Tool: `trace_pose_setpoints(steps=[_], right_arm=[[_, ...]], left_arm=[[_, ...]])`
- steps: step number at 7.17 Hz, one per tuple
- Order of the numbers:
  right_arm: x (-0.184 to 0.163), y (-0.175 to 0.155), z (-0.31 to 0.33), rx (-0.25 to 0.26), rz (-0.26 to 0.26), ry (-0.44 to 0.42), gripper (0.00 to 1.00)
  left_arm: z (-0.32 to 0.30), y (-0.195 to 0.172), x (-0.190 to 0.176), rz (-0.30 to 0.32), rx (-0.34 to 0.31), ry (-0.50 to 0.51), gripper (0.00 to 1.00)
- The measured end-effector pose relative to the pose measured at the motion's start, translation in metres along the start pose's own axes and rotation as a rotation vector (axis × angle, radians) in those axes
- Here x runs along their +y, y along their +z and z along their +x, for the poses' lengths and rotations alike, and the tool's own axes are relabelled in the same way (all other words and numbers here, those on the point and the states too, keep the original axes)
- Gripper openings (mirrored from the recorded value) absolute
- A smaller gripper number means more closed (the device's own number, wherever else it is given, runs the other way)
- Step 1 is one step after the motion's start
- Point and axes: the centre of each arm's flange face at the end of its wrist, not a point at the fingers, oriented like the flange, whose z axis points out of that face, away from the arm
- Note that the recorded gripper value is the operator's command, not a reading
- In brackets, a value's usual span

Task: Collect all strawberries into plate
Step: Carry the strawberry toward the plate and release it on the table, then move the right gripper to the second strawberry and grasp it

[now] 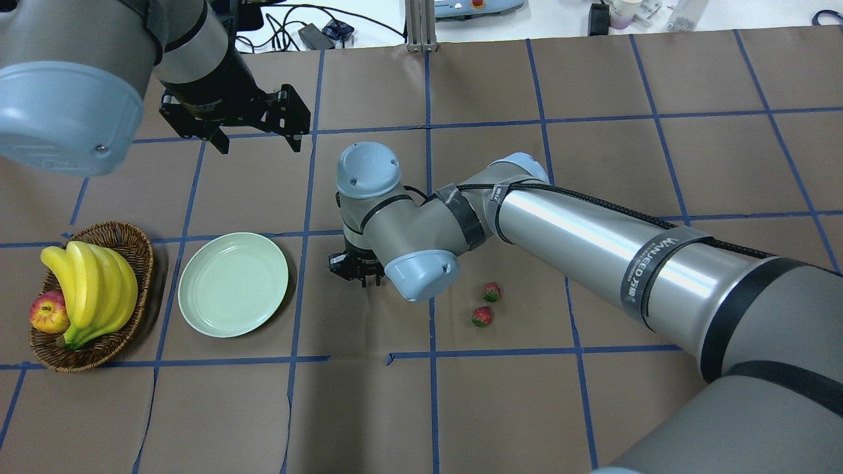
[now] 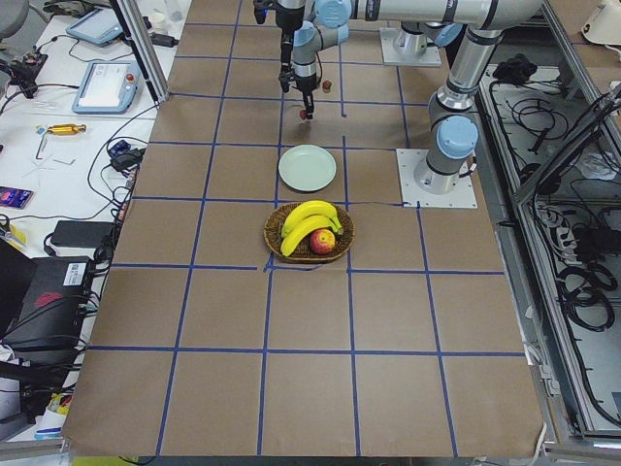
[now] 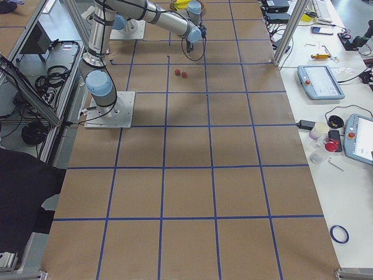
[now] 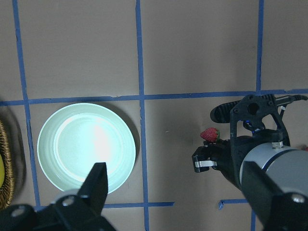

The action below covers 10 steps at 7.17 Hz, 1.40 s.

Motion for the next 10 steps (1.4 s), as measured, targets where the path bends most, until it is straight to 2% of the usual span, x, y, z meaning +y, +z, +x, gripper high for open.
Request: trace_pose_setpoints(steps=[1, 3, 4, 6, 7, 8, 10], right_arm=[[0.001, 0.0, -0.001, -0.012, -0.009, 0.005, 1.0], [0.003, -0.009, 0.001, 0.002, -0.006, 0.002, 1.0], [0.004, -0.016, 0.007, 0.046, -0.008, 0.006, 1.0], [0.002, -0.033, 0.039, 0.196, -0.017, 0.042, 1.0], [-0.005, -0.044, 0.071, 0.252, -0.022, 0.088, 1.0], [-0.006, -0.054, 0.105, 0.279, -0.041, 0.136, 1.0], [0.015, -0.047, 0.153, 0.283, -0.04, 0.185, 1.0]], left_arm=[[0.0, 0.0, 0.0, -0.001, 0.0, 0.0, 1.0], [0.0, 0.001, 0.0, -0.001, 0.0, 0.0, 1.0], [0.0, 0.001, 0.0, -0.001, 0.0, 0.0, 1.0], [0.0, 0.001, 0.0, -0.002, 0.0, 0.0, 1.0], [0.0, 0.001, 0.0, -0.002, 0.0, 0.0, 1.0], [0.0, 0.001, 0.0, -0.002, 0.0, 0.0, 1.0], [0.0, 0.002, 0.0, -0.003, 0.0, 0.0, 1.0]])
